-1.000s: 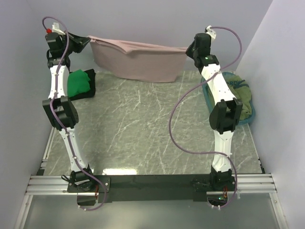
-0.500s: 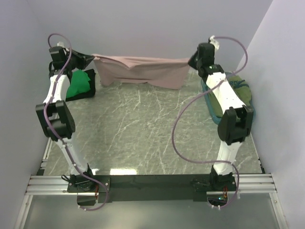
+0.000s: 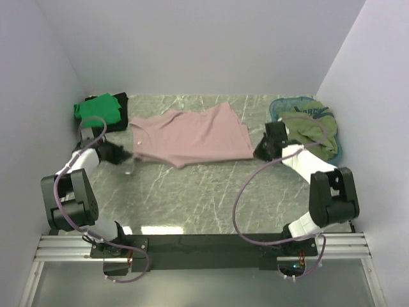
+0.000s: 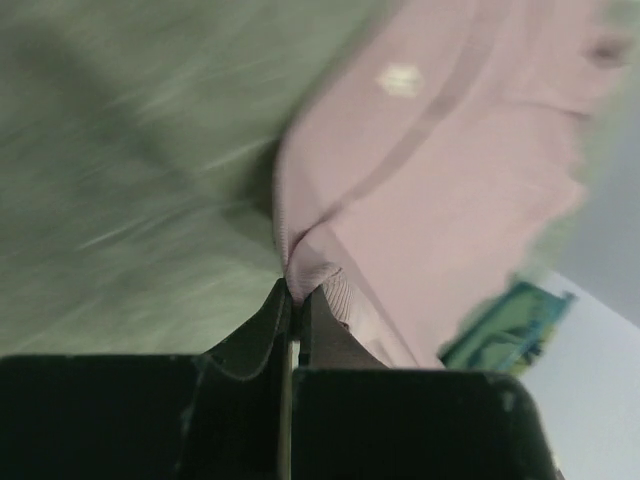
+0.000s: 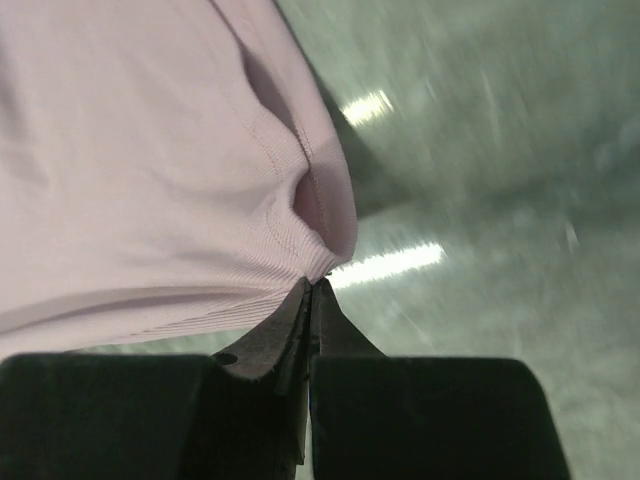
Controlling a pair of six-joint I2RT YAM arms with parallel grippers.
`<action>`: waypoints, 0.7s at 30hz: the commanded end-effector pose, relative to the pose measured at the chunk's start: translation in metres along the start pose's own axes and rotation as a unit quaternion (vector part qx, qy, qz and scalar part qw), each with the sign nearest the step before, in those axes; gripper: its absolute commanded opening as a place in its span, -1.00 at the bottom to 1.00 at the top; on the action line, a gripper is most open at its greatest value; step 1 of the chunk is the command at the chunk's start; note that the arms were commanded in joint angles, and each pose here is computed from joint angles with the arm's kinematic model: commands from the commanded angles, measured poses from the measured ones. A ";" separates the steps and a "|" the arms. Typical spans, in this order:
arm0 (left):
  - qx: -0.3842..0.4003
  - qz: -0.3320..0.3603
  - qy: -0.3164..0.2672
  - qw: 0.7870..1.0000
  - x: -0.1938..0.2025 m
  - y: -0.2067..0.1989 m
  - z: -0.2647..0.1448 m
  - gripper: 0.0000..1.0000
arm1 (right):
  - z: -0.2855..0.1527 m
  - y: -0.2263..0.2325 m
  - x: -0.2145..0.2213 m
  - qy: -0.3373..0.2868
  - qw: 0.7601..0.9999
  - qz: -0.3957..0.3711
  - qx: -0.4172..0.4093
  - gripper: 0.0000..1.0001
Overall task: Fold and stack the tank tops
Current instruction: Flatten the tank top out
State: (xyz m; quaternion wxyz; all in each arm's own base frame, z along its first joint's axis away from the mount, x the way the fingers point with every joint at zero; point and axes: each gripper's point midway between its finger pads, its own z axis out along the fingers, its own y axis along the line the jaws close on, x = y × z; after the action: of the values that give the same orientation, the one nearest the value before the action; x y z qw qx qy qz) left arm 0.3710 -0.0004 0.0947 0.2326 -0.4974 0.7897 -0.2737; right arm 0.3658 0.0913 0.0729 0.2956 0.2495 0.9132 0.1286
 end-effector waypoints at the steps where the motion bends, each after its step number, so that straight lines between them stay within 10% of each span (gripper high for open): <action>1: -0.053 -0.003 0.001 0.999 0.012 0.043 -0.006 -0.99 | -0.017 0.005 0.011 -0.016 0.999 0.000 -0.033 -1.00; 21: -0.157 -0.005 -0.026 0.987 -0.002 0.105 -0.059 -0.99 | -0.062 -0.020 0.117 0.025 0.999 0.011 -0.037 -1.00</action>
State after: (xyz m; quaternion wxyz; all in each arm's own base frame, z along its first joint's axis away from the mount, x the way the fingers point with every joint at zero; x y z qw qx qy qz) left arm 0.2557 0.0416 0.0558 0.1478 -0.5582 0.8042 -0.1408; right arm 0.2313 0.1371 0.0436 0.2574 0.2367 0.9187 0.1834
